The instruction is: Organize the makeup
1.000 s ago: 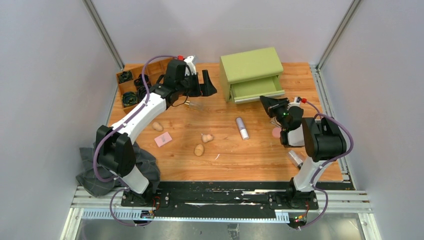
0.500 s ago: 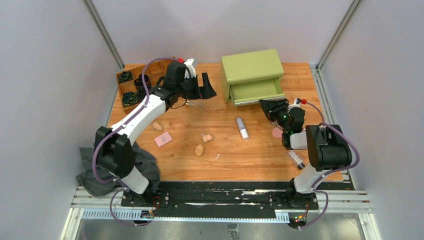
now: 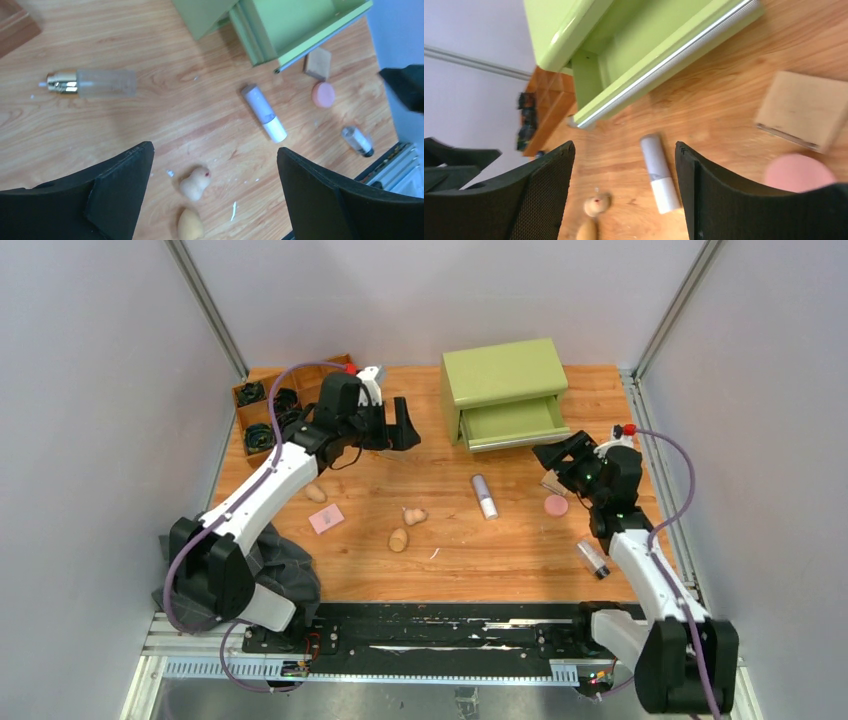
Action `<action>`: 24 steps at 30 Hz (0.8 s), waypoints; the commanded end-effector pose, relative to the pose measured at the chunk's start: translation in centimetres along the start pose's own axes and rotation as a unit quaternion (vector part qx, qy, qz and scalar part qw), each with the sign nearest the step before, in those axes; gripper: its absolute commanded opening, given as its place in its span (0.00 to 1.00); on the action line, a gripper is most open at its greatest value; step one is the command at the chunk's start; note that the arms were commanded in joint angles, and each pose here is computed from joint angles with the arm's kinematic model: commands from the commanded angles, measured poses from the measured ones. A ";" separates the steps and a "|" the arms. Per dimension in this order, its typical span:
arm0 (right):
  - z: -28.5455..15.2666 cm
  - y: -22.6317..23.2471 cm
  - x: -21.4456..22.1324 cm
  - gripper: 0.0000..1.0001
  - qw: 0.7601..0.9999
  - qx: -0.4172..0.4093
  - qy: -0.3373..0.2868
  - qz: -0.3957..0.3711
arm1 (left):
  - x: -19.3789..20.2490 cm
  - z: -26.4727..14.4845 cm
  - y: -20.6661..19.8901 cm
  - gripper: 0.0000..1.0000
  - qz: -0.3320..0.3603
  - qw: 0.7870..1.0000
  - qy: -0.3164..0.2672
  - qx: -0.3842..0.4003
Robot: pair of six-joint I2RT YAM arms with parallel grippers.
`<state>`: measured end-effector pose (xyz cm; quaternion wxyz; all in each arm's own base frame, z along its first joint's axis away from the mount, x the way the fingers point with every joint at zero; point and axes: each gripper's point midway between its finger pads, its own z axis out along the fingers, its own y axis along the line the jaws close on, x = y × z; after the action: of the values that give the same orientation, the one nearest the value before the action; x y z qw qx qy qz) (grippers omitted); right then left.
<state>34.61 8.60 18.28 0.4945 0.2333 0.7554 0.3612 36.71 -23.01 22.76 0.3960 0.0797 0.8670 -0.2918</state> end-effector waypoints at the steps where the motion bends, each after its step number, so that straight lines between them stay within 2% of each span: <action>1: -5.4 -5.9 1.5 0.73 0.974 0.178 0.070 -0.119 | 2.6 -1.9 1.8 0.98 0.026 0.999 0.028 -0.036; 6: -8.6 -5.8 2.0 0.74 0.969 0.191 0.064 -0.142 | 5.8 -4.5 4.0 0.98 0.056 0.992 0.054 -0.101; 10: -9.0 -5.9 3.9 0.72 0.974 0.178 0.078 -0.118 | 9.5 -6.1 4.8 0.98 0.116 0.971 0.120 -0.168; 14: -8.7 -6.0 5.5 0.71 0.973 0.169 0.094 -0.125 | 13.1 -5.3 2.4 0.98 0.104 0.975 0.149 -0.131; 20: -8.0 -3.7 5.3 0.72 0.967 0.138 0.105 -0.189 | 16.8 -4.0 -0.8 0.98 0.110 0.974 0.174 -0.091; 24: -6.4 -2.1 7.5 0.72 0.944 0.107 0.159 -0.268 | 17.8 -3.9 -0.8 0.98 0.099 0.977 0.171 -0.086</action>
<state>24.68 8.32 12.85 0.4079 0.1100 0.8871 0.1856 21.83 -22.73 12.38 0.2612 0.2027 0.9323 -0.1465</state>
